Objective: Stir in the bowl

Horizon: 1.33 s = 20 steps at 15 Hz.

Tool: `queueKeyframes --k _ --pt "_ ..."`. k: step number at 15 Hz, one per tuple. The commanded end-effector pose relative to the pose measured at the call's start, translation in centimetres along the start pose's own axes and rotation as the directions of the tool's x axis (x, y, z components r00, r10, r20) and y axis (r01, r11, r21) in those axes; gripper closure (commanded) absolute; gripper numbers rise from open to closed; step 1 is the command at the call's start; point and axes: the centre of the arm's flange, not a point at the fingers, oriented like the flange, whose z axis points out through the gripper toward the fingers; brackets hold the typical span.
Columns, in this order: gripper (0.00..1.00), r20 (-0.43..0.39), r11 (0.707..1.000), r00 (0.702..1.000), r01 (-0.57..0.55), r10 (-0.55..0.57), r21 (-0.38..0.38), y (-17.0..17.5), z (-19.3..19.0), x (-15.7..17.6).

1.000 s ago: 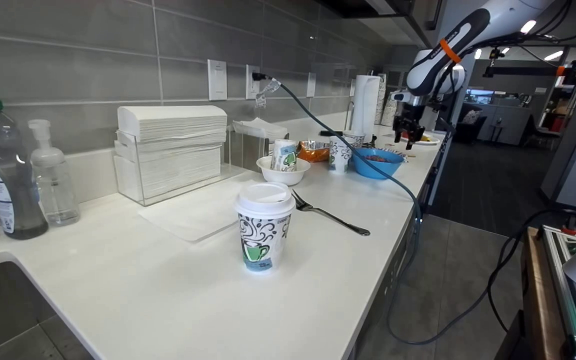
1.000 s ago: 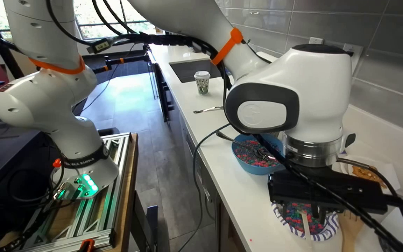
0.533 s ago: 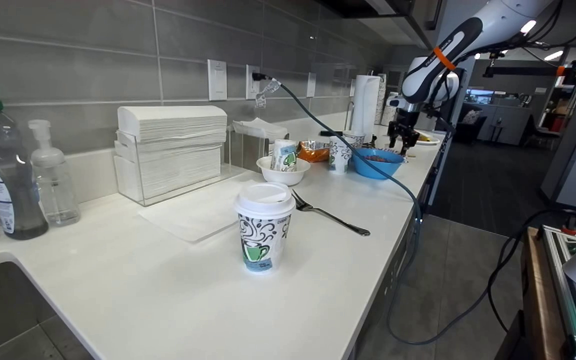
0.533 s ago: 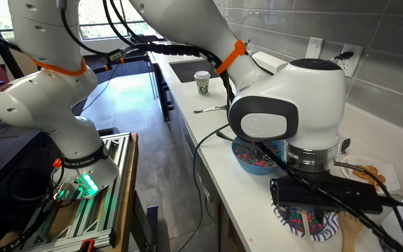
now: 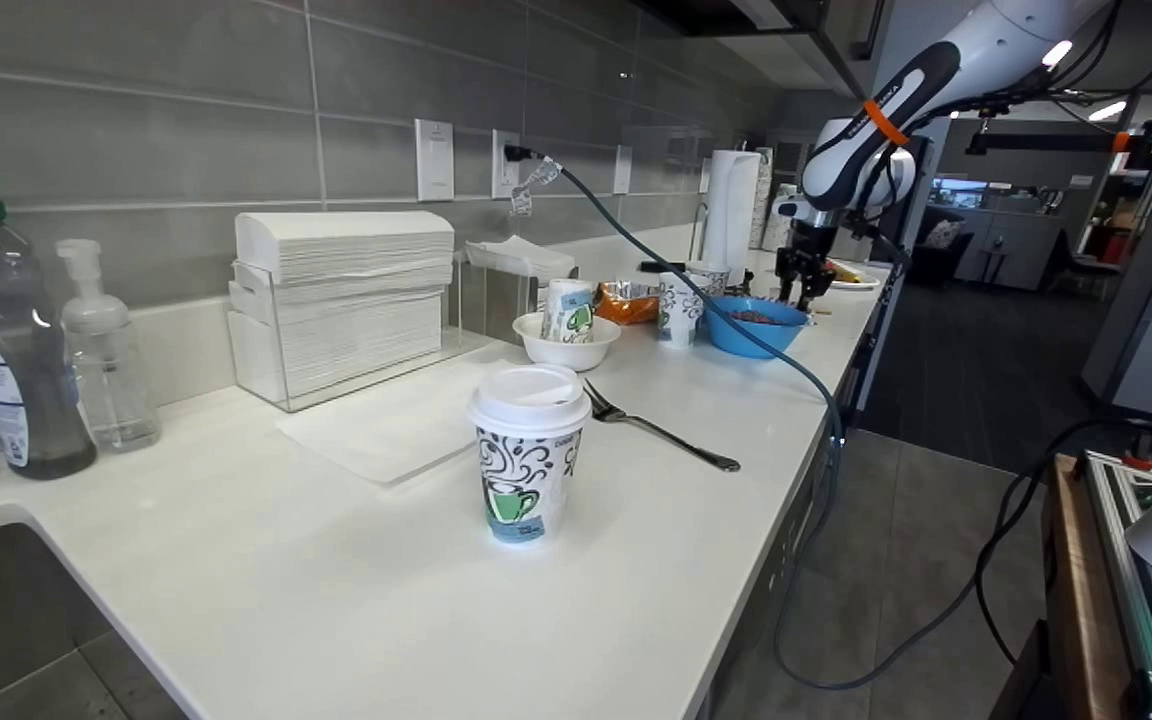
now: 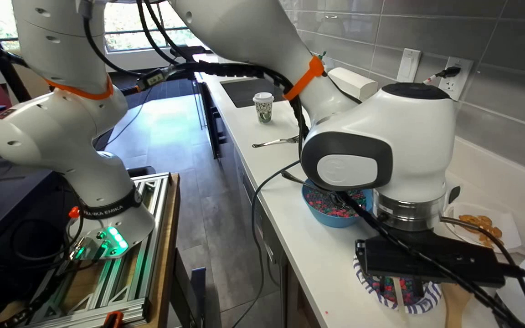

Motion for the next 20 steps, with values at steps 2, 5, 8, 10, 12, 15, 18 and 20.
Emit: queueKeyframes --k 2,5,8,10,12,15,18,20 --pt "0.61 -0.011 0.999 0.999 0.031 -0.031 -0.015 0.7 1.5 -0.9" --pt "0.62 -0.015 0.999 0.999 0.039 -0.039 -0.006 0.7 2.0 -0.9" --pt "0.73 -0.021 0.999 0.999 0.05 -0.05 -0.006 0.8 2.1 -0.7" --pt "0.99 -0.027 0.998 0.998 0.055 -0.055 -0.008 0.9 1.9 -0.6" --pt "0.99 -0.031 0.998 0.998 0.061 -0.061 -0.009 0.9 1.5 -0.3" --pt "0.97 -0.01 0.997 0.997 0.073 -0.073 -0.002 0.8 0.7 0.2" --pt "0.97 0.028 0.997 0.996 0.083 -0.083 -0.003 0.7 -0.2 0.7" --pt "0.97 0.056 0.996 0.994 0.093 -0.092 -0.005 0.6 -0.8 0.9"
